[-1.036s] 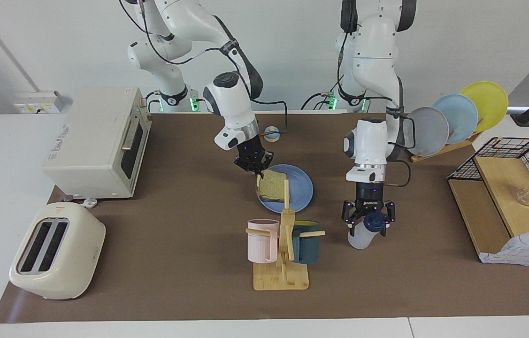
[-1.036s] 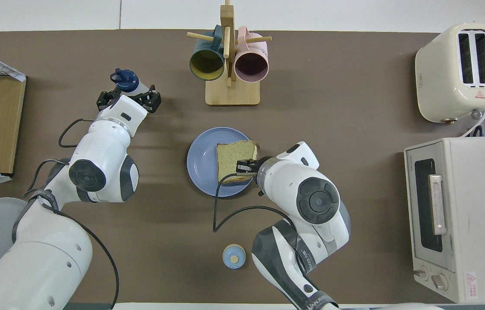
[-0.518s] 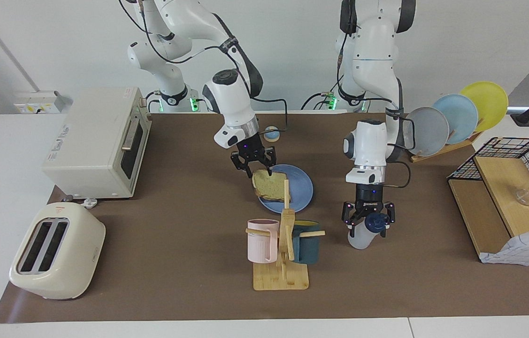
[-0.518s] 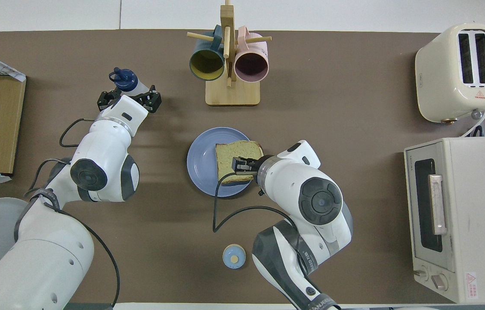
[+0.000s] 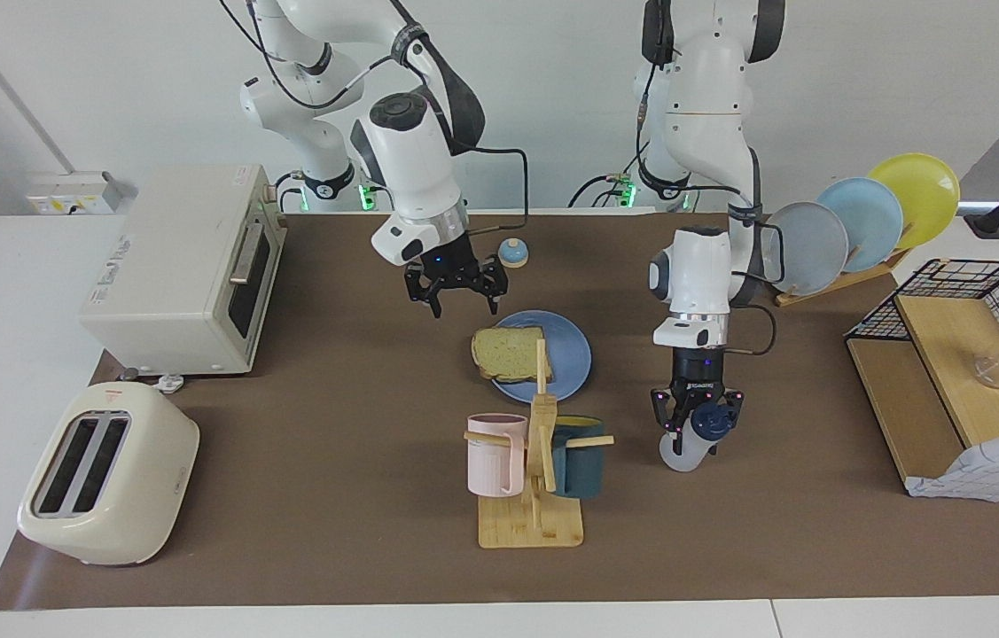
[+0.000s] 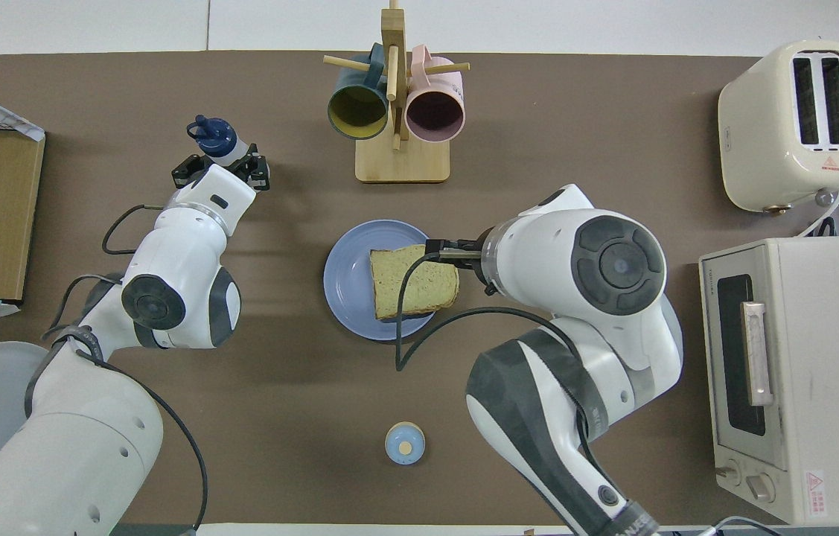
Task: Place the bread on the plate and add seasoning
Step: 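Withdraw the right gripper while the left gripper approaches the bottle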
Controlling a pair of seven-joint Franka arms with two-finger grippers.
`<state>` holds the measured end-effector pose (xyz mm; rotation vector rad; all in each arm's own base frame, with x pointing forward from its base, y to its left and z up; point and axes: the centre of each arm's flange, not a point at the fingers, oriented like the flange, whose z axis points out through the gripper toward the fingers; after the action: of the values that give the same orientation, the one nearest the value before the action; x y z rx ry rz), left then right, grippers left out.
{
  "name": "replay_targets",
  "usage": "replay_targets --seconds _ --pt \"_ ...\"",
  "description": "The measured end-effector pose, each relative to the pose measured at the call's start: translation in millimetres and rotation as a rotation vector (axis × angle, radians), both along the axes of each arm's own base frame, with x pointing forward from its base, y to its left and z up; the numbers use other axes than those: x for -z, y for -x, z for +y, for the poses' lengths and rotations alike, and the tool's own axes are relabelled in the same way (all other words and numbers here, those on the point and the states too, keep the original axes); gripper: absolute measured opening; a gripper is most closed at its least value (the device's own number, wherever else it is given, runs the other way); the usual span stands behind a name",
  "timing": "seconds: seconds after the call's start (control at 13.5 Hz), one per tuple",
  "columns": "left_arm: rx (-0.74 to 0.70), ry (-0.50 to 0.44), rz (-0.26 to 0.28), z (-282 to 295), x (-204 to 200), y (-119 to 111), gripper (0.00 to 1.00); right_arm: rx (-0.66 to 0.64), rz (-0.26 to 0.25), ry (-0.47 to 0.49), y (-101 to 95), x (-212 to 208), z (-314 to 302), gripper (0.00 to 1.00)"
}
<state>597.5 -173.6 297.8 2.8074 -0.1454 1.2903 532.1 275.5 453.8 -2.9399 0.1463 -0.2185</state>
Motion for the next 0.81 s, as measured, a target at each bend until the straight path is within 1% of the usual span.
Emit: replay_targets --seconds 0.15,0.22,0.3,0.37,0.52,0.67,0.81 --pt "-0.001 -0.002 -0.001 1 0 0 0.49 -0.055 0.042 0.042 -20.7 -21 -54 1.0" --pt "-0.002 -0.003 -0.002 2 -1 -1 0.44 -0.081 0.06 0.057 -31.8 -39 -88 1.0" --pt "-0.005 -0.004 -0.005 4 -2 -2 0.41 -0.099 0.077 0.066 -40.3 -59 -123 1.0" --pt "-0.007 -0.003 -0.004 5 -4 -4 0.41 -0.105 0.097 0.072 -43.5 -77 -152 1.0" --pt "0.005 -0.014 0.027 4 -10 -8 0.41 -0.107 0.139 0.104 -36.6 -101 -180 1.0" --pt "0.029 -0.021 0.074 1 -27 -13 0.41 -0.106 0.165 0.17 -23.1 -118 -194 1.0" --pt "0.043 -0.015 0.098 2 -49 -14 0.41 -0.094 0.204 0.19 -8.2 -131 -207 1.0"
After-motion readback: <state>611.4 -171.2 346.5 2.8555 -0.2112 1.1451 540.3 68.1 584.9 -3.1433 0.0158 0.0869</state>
